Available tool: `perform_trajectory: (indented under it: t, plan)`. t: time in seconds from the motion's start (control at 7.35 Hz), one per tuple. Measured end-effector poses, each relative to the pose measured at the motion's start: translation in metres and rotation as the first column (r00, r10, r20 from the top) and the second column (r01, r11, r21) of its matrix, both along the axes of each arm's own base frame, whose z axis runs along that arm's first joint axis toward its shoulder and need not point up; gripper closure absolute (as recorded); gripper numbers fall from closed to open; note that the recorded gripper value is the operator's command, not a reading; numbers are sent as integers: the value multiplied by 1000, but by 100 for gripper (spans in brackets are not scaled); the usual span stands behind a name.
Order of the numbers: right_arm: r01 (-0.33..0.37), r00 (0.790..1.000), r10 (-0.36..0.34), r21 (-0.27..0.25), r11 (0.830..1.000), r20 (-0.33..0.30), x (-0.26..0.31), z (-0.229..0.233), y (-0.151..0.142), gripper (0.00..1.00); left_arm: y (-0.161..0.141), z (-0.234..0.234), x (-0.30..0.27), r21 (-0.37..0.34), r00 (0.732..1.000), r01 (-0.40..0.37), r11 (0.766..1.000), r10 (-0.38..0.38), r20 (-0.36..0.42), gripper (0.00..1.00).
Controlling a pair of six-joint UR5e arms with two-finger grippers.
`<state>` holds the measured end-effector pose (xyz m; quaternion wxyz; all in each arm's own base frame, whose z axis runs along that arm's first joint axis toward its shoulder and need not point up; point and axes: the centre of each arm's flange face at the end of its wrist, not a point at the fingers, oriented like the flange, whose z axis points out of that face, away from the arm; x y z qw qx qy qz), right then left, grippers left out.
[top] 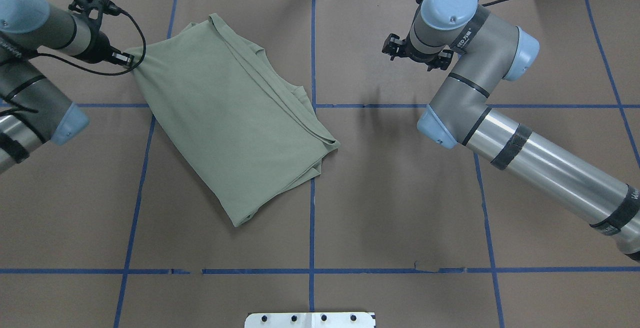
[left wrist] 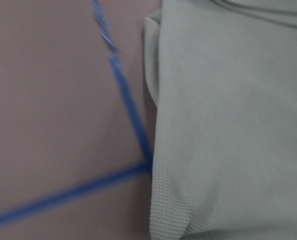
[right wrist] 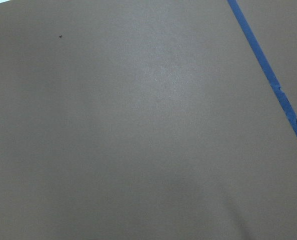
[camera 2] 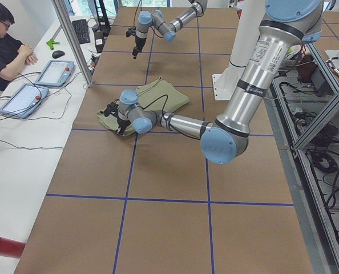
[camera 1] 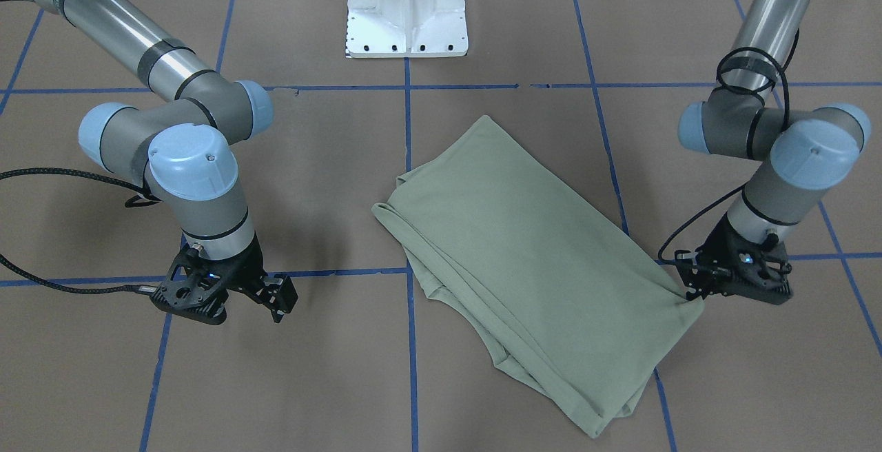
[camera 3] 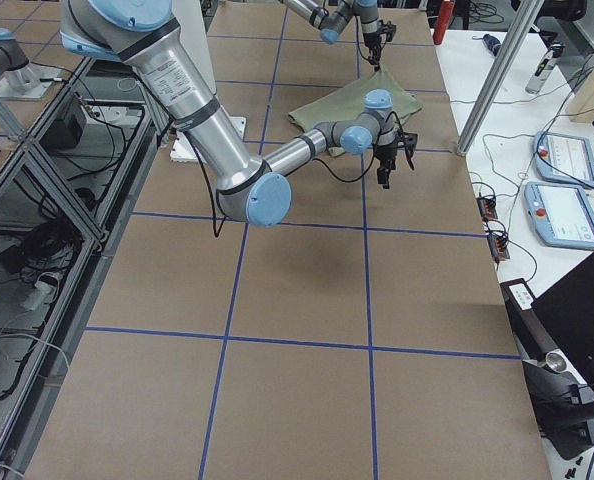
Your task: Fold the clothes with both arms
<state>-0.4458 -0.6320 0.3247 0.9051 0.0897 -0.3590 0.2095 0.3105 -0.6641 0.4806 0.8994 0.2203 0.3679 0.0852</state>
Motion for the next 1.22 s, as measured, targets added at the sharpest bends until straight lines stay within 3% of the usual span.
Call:
perform_trajectory:
  t: [0.14, 0.27, 0.41, 0.68, 1.22]
  plan:
    - [1, 1000, -1, 3, 1000, 3, -1, -2, 1, 0, -28, -5, 8, 6, 999, 24, 1000, -25, 32, 100]
    - [2, 1000, -2, 8, 1000, 8, -1, -6, 2, 0, -47, -8, 9, 30, 996, 43, 999, -45, 72, 34]
    - [1, 1000, -1, 21, 1000, 21, -3, -10, 2, 0, -59, -10, -2, 69, 994, 38, 997, -45, 101, 0]
    - [-7, 998, 3, 54, 999, 66, -11, -28, 1, 0, -67, -17, -23, 124, 993, 14, 992, -28, 113, 0]
    - [-17, 993, 11, 53, 998, 117, -98, -118, -3, 0, -57, -28, -40, 126, 999, -36, 991, 31, 37, 0]
